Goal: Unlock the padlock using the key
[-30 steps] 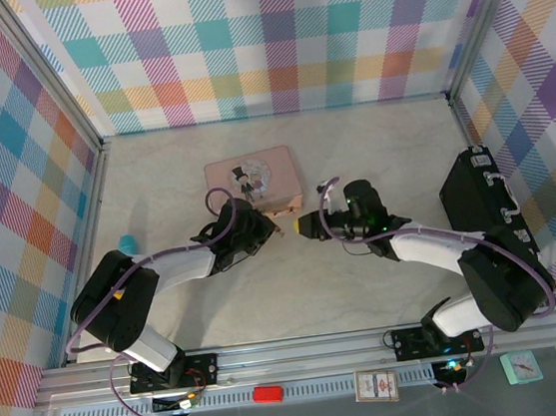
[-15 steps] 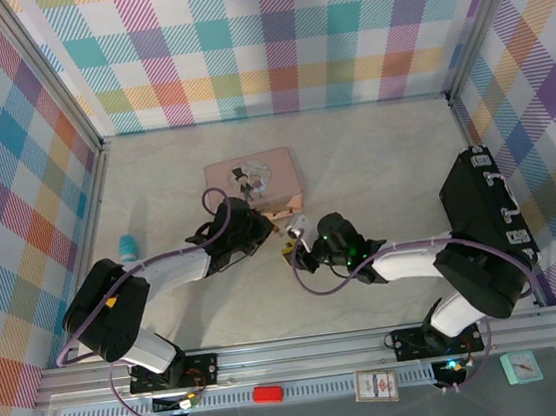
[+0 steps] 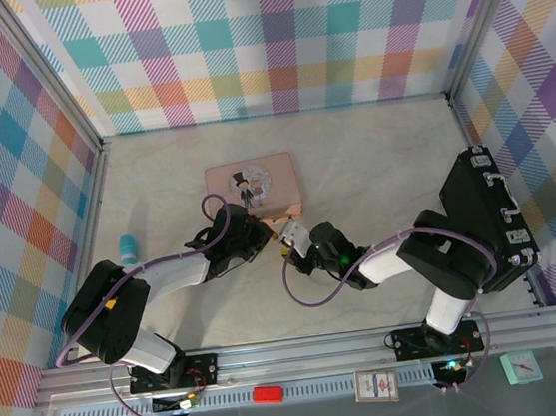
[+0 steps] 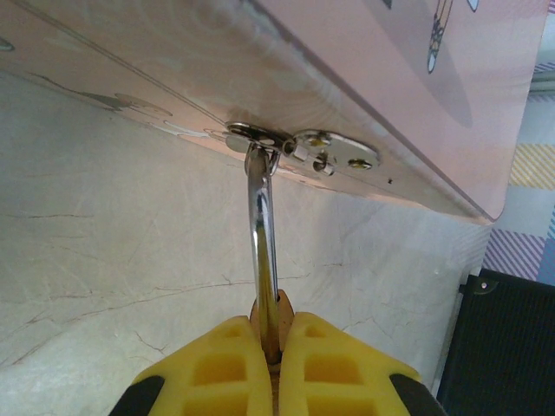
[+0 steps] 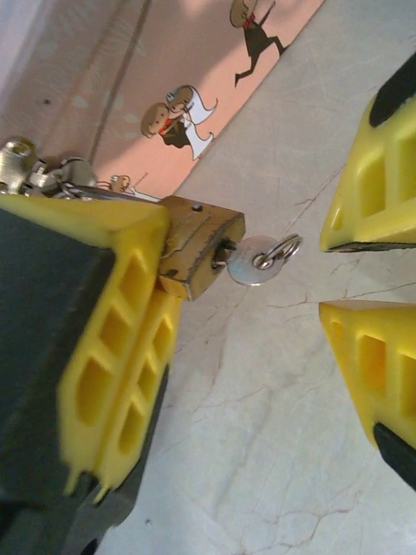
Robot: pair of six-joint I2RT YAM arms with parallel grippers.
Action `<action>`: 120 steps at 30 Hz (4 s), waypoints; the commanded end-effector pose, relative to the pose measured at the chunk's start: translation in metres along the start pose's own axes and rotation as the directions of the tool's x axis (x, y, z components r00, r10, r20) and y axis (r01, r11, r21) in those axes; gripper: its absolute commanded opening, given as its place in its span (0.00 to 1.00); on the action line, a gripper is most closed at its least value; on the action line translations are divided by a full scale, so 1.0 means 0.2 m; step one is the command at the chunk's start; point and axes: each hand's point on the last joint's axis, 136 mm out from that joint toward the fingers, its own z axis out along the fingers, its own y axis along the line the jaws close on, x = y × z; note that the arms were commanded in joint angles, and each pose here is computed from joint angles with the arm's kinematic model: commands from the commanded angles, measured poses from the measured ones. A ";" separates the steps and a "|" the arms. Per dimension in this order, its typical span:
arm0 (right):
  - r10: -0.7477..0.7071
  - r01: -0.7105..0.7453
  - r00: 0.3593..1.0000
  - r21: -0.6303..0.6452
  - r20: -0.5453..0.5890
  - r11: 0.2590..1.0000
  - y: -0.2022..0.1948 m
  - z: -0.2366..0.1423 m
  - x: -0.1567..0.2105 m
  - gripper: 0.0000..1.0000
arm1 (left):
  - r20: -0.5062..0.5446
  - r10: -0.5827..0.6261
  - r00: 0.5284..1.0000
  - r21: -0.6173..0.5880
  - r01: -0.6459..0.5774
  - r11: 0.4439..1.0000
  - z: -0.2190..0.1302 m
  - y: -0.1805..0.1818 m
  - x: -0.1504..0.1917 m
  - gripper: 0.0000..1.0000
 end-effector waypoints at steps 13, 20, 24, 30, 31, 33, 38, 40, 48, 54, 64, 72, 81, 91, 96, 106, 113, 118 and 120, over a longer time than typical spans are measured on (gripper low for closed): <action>-0.042 0.043 0.994 -0.014 0.099 0.999 0.03 0.01 -0.13 0.16 | 0.001 0.026 1.000 0.142 -0.026 0.990 -0.03 -0.18 0.02 0.00; -0.050 0.051 0.993 -0.003 0.110 0.999 0.02 0.02 -0.15 0.20 | -0.005 0.030 1.000 0.140 -0.029 0.990 -0.02 -0.18 0.04 0.00; -0.054 0.053 0.992 0.016 0.115 0.998 0.01 0.01 -0.15 0.22 | -0.007 0.030 1.000 0.140 -0.029 0.990 -0.02 -0.17 0.04 0.00; -0.069 0.061 0.990 0.066 0.123 0.996 -0.01 0.00 -0.18 0.24 | -0.003 0.029 1.000 0.134 -0.029 0.991 -0.02 -0.16 0.04 0.00; -0.076 0.066 0.989 0.083 0.125 0.994 -0.02 0.00 -0.18 0.24 | -0.003 0.029 1.000 0.132 -0.028 0.991 -0.02 -0.16 0.04 0.00; -0.089 0.076 0.988 0.111 0.125 0.991 -0.03 -0.01 -0.18 0.24 | -0.001 0.028 1.000 0.131 -0.028 0.991 -0.02 -0.15 0.04 0.00; -0.118 0.099 0.984 0.143 0.130 0.985 -0.04 -0.03 -0.17 0.26 | 0.001 0.027 1.000 0.132 -0.027 0.991 -0.02 -0.15 0.04 0.00; -0.129 0.109 0.983 0.149 0.134 0.983 -0.04 -0.04 -0.16 0.27 | 0.002 0.026 1.000 0.130 -0.027 0.991 -0.02 -0.15 0.04 0.00; -0.130 0.114 0.980 0.111 0.147 0.987 0.00 -0.07 -0.13 0.27 | 0.004 0.027 1.000 0.134 -0.027 0.991 -0.02 -0.15 0.04 0.00; -0.160 0.140 0.973 0.127 0.167 0.982 0.00 -0.06 -0.16 0.30 | 0.001 0.029 1.000 0.128 -0.029 0.991 -0.02 -0.15 0.04 0.00; -0.157 0.139 0.977 0.132 0.141 0.981 0.00 0.01 -0.16 0.28 | 0.000 0.033 0.999 0.130 -0.033 0.991 -0.03 -0.16 0.04 0.00; -0.144 0.127 0.984 0.156 0.105 0.980 -0.03 0.03 -0.12 0.23 | 0.007 0.034 0.999 0.130 -0.035 0.991 -0.04 -0.16 0.03 0.00; -0.119 0.100 0.988 0.172 0.101 0.980 -0.05 0.04 -0.12 0.19 | 0.006 0.038 0.999 0.133 -0.038 0.990 -0.05 -0.17 0.03 0.00; 0.085 -0.096 0.991 0.106 0.101 0.990 -0.03 0.06 -0.18 0.14 | -0.002 0.038 0.999 0.136 -0.037 0.990 -0.04 -0.16 0.04 0.00; 0.333 -0.337 0.938 0.027 0.097 0.941 -0.05 0.02 -0.17 0.09 | 0.005 0.044 0.999 0.133 -0.045 0.990 -0.04 -0.16 0.04 0.00; 0.734 -0.730 0.679 -0.093 0.023 0.677 -0.02 0.00 -0.08 0.01 | 0.033 0.054 0.998 0.166 -0.059 0.984 0.02 -0.15 0.02 0.00; 0.793 -0.784 0.609 -0.137 0.026 0.606 -0.02 -0.01 -0.08 0.00 | 0.034 0.076 0.997 0.163 -0.081 0.983 0.04 -0.15 0.02 0.00; 0.790 -0.783 0.611 -0.112 0.044 0.612 -0.05 -0.02 -0.07 0.00 | 0.045 0.104 0.994 0.150 -0.109 0.983 0.01 -0.14 0.02 0.22; 0.790 -0.785 0.612 -0.096 0.036 0.612 -0.06 -0.02 -0.05 0.00 | 0.060 0.138 0.989 0.125 -0.144 0.982 -0.02 -0.13 0.01 0.35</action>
